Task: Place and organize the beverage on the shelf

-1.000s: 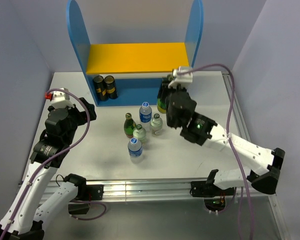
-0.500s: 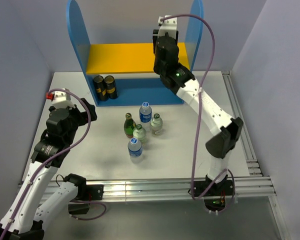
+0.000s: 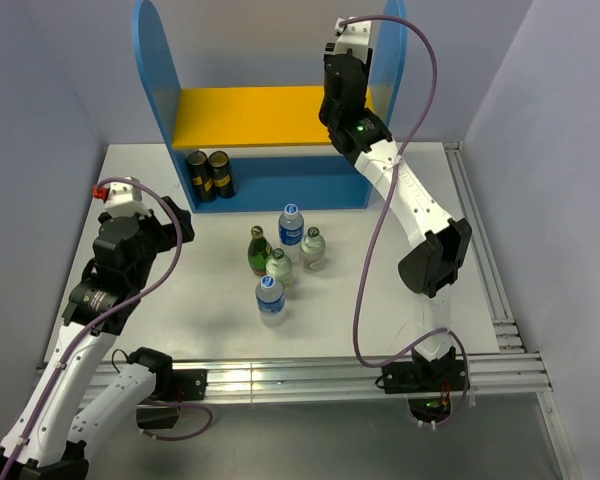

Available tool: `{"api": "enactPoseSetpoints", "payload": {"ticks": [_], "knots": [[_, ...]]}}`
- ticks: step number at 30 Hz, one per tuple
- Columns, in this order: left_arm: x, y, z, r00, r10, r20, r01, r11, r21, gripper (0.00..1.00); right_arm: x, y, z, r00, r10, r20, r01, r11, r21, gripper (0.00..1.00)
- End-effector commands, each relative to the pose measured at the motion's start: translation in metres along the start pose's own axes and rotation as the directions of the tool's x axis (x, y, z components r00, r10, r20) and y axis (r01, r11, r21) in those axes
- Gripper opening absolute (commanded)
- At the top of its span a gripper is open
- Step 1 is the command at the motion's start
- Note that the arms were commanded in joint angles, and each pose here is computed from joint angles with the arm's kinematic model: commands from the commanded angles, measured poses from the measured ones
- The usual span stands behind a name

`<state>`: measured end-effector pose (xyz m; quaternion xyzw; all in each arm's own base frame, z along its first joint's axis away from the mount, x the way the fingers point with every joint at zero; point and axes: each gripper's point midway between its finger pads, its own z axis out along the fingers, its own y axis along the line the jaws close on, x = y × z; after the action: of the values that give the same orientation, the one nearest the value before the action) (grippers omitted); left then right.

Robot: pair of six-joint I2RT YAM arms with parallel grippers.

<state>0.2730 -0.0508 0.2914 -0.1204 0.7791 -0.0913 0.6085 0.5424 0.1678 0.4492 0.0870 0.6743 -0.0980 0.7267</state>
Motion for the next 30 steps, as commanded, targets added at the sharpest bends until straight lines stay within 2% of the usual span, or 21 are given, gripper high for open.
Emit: {"api": "enactPoseSetpoints", "payload": {"ticks": [1,11,12,13,14,15,16,17,18,26,30], "knots": [[0.000,-0.002,0.003,1.000,0.011,0.001,-0.011,1.000,0.014,0.99,-0.049,-0.025,0.001,0.978,0.161,0.130,-0.164,0.986,0.014,0.00],[-0.001,0.000,0.003,1.000,0.011,0.003,-0.011,1.000,0.001,0.99,-0.006,-0.030,0.014,0.989,0.128,0.070,-0.132,0.990,0.046,0.01],[-0.001,-0.001,0.003,1.000,0.010,0.004,-0.010,1.000,0.002,0.99,-0.005,-0.029,0.013,0.989,0.131,0.068,-0.134,0.990,0.048,0.06],[-0.001,0.000,0.004,1.000,0.014,0.002,-0.014,1.000,-0.002,0.99,-0.004,-0.030,0.013,0.989,0.130,0.066,-0.134,0.990,0.046,0.14],[-0.002,0.001,0.003,1.000,0.011,0.006,-0.011,1.000,-0.004,0.99,-0.001,-0.030,0.013,0.990,0.127,0.060,-0.130,0.990,0.048,0.43],[-0.002,0.000,0.003,1.000,0.011,0.007,-0.011,1.000,-0.002,0.99,-0.002,-0.030,0.012,0.989,0.132,0.063,-0.135,0.990,0.048,0.59],[-0.001,0.001,0.003,1.000,0.012,0.003,-0.012,1.000,-0.005,0.99,-0.003,-0.032,0.011,0.989,0.135,0.065,-0.139,0.989,0.049,0.70],[-0.001,0.002,0.003,1.000,0.012,0.004,-0.012,1.000,-0.008,0.99,-0.003,-0.033,0.010,0.989,0.134,0.064,-0.138,0.989,0.051,0.94],[-0.002,0.002,0.003,1.000,0.011,0.008,-0.011,1.000,-0.008,0.99,-0.005,-0.034,0.009,0.989,0.135,0.066,-0.139,0.989,0.054,1.00],[-0.003,0.001,0.003,1.000,0.011,0.011,-0.011,1.000,0.000,0.99,-0.022,-0.045,-0.015,0.986,0.151,0.075,-0.154,0.987,0.042,1.00],[-0.002,-0.002,0.005,1.000,0.015,0.006,-0.015,1.000,0.023,0.99,-0.045,-0.047,-0.051,0.981,0.175,0.086,-0.176,0.984,0.002,1.00]]}}
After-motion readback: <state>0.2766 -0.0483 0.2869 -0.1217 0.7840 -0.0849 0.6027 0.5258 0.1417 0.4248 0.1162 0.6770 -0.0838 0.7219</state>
